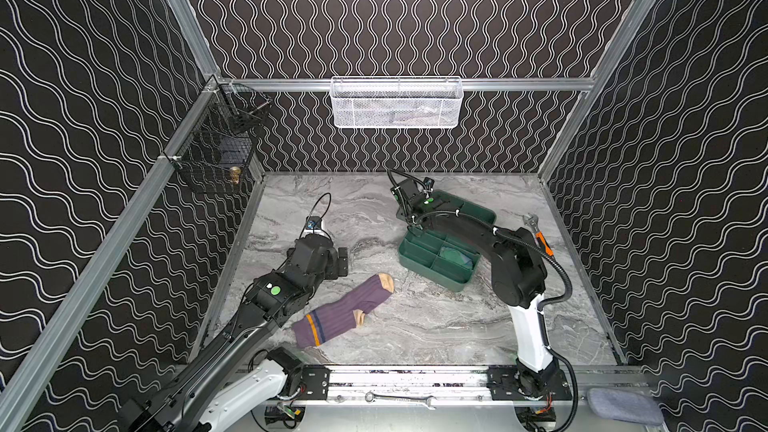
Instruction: Roll the socks
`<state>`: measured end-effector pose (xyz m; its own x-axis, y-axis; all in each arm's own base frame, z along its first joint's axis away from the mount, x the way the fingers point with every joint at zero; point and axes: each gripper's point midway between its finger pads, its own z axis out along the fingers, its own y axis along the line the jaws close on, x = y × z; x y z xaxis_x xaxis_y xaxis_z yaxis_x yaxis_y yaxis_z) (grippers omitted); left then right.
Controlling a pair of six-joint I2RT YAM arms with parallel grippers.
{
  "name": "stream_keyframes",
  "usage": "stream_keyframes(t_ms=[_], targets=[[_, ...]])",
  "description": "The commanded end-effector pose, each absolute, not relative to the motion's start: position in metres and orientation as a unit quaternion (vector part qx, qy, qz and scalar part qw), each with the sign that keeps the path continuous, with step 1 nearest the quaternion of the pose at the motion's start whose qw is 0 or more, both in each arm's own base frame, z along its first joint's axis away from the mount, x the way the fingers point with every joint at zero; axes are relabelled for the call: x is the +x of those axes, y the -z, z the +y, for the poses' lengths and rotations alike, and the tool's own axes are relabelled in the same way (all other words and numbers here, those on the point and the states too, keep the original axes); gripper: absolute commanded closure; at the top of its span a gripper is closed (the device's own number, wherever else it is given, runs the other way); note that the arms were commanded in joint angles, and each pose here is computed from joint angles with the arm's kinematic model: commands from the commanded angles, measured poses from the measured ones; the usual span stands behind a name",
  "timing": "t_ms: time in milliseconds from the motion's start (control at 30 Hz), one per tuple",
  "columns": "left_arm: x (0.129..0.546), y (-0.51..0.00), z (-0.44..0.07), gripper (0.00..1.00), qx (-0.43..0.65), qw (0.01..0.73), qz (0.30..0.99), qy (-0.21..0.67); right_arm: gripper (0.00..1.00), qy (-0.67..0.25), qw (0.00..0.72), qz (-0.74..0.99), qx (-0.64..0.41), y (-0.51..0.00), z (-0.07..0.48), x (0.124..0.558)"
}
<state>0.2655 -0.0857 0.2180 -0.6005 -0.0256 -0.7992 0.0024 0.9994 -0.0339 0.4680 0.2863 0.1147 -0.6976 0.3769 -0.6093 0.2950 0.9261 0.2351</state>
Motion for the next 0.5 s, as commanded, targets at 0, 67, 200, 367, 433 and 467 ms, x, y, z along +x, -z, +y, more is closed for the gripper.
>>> stream_keyframes(t_ms=[0,67,200,367,433,467], targets=[[0.265,-0.217,-0.08,0.01,-0.019,0.449,0.893,0.006,0.39,-0.032,0.347,0.916,0.197,-0.107,0.279,0.468],[0.265,-0.216,-0.079,0.01,-0.022,0.448,0.894,0.005,0.42,-0.021,0.35,0.917,0.193,-0.101,0.278,0.469],[0.264,-0.212,-0.079,0.01,-0.02,0.442,0.897,0.004,0.49,-0.003,0.352,0.918,0.186,-0.088,0.274,0.47],[0.262,-0.207,-0.077,0.01,-0.02,0.434,0.901,-0.002,0.63,0.012,0.355,0.919,0.17,-0.078,0.271,0.471],[0.261,-0.206,-0.078,0.01,-0.019,0.434,0.901,-0.001,0.71,0.019,0.356,0.919,0.168,-0.078,0.268,0.47],[0.261,-0.206,-0.078,0.02,-0.019,0.434,0.901,-0.001,0.75,0.025,0.356,0.919,0.168,-0.077,0.265,0.468]])
